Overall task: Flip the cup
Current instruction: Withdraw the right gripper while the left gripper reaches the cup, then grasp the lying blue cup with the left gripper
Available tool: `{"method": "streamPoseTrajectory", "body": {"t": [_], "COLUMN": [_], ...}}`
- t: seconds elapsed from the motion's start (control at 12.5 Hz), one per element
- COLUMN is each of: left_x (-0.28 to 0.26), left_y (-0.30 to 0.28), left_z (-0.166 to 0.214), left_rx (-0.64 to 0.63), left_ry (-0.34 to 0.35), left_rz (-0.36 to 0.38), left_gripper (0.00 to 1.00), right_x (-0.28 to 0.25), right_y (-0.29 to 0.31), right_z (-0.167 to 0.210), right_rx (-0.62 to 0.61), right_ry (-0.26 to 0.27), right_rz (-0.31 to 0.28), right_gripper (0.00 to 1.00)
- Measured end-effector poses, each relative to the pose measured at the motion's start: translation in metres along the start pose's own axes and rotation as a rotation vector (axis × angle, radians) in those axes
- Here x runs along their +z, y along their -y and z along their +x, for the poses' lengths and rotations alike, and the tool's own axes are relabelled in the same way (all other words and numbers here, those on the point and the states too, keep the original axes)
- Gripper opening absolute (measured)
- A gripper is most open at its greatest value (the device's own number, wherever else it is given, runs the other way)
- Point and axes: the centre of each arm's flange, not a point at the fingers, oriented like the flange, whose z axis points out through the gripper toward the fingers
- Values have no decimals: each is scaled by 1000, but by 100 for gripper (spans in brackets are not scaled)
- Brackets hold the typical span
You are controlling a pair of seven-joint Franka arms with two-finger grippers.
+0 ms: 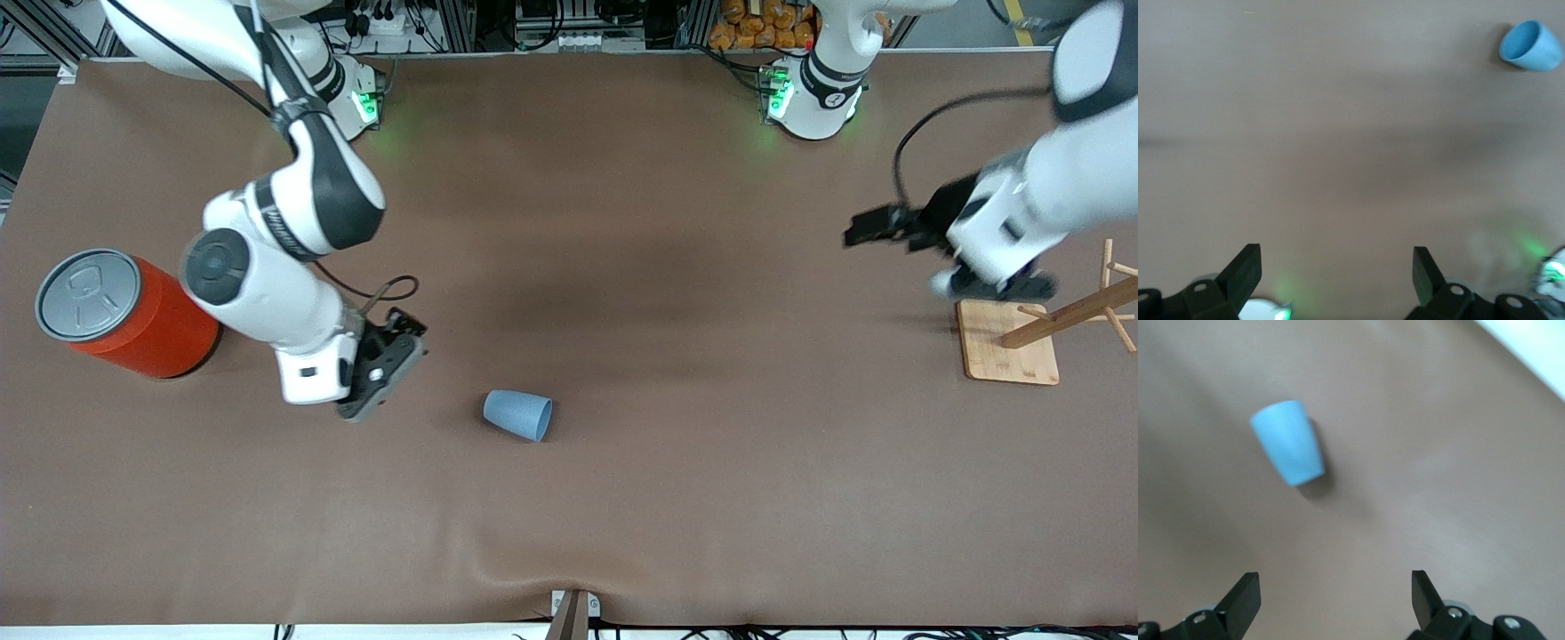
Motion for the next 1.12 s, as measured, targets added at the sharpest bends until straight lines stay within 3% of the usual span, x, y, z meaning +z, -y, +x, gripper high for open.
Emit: {"method": "streamPoseTrajectory", "body": {"t": [0.4,0.56,0.8,1.04,1.12], "left_x": [123,170,219,255,268], "left_y": [-61,-84,-117,-128,-137], "left_z": [64,79,104,134,140], "left_rx": [20,49,146,201,188], "left_ry": [75,76,20,-70,-86], "left_rz": [-284,-323,-327,-354,-392], "left_gripper": [100,100,100,67,67], "right_x": [-65,-88,-113,-123,-126], "right_y": [-71,-105,-136,-123,-117], "right_z": [-74,-113,-164,-171,-170], "right_rx": [193,278,377,515,553], "right_ry": [96,113,157,209,216], "right_rz": [-8,0,35,65,66], "right_gripper": [100,100,100,100,100]}}
